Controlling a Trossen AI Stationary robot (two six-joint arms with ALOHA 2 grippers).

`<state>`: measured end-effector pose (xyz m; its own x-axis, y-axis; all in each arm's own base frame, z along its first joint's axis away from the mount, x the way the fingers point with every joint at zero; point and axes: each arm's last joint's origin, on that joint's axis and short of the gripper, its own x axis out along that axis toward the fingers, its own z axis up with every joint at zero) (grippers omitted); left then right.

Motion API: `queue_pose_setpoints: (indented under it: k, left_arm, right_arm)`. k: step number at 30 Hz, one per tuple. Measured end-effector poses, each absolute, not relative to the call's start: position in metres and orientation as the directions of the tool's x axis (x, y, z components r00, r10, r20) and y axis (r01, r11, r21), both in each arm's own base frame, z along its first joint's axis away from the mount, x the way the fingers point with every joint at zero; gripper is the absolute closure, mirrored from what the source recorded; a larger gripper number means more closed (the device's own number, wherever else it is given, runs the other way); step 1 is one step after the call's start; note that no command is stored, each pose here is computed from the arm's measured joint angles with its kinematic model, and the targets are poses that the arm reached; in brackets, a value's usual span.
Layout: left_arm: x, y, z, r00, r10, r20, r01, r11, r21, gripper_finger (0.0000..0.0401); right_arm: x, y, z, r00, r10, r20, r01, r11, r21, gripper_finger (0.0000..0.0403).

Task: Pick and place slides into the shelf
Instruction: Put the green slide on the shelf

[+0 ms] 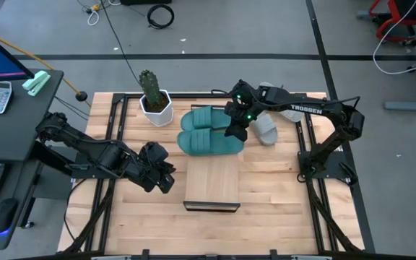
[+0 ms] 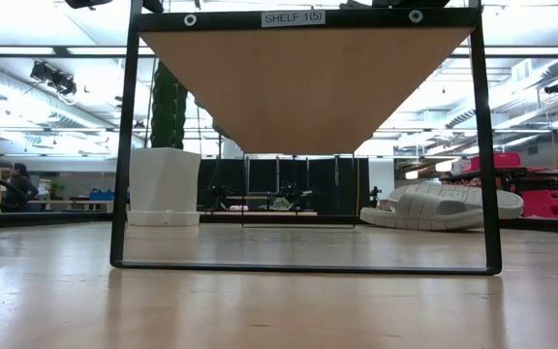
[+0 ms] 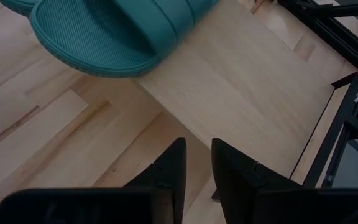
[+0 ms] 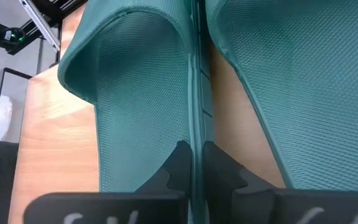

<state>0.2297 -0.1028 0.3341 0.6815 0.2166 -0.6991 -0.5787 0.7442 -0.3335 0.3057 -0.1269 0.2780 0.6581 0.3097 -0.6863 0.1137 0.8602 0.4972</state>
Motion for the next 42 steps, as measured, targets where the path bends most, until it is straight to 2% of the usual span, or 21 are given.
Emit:
queue_pose_setpoints:
  k: [26,42]
  left_arm:
    - [0.23,-0.103,0.334,0.682,0.216,-0.699,-0.579,0.743,-0.335,0.0321]
    - [0.23,-0.103,0.334,0.682,0.216,-0.699,-0.579,0.744,-0.335,0.032]
  right_arm:
    - [0.303,-0.133,0.278,0.66,0.256,-0.706,0.151,0.876,0.458,0.0371]
    - [0.305,-0.124,0.277,0.632,0.242,-0.736,0.17,0.884,0.436,0.0342]
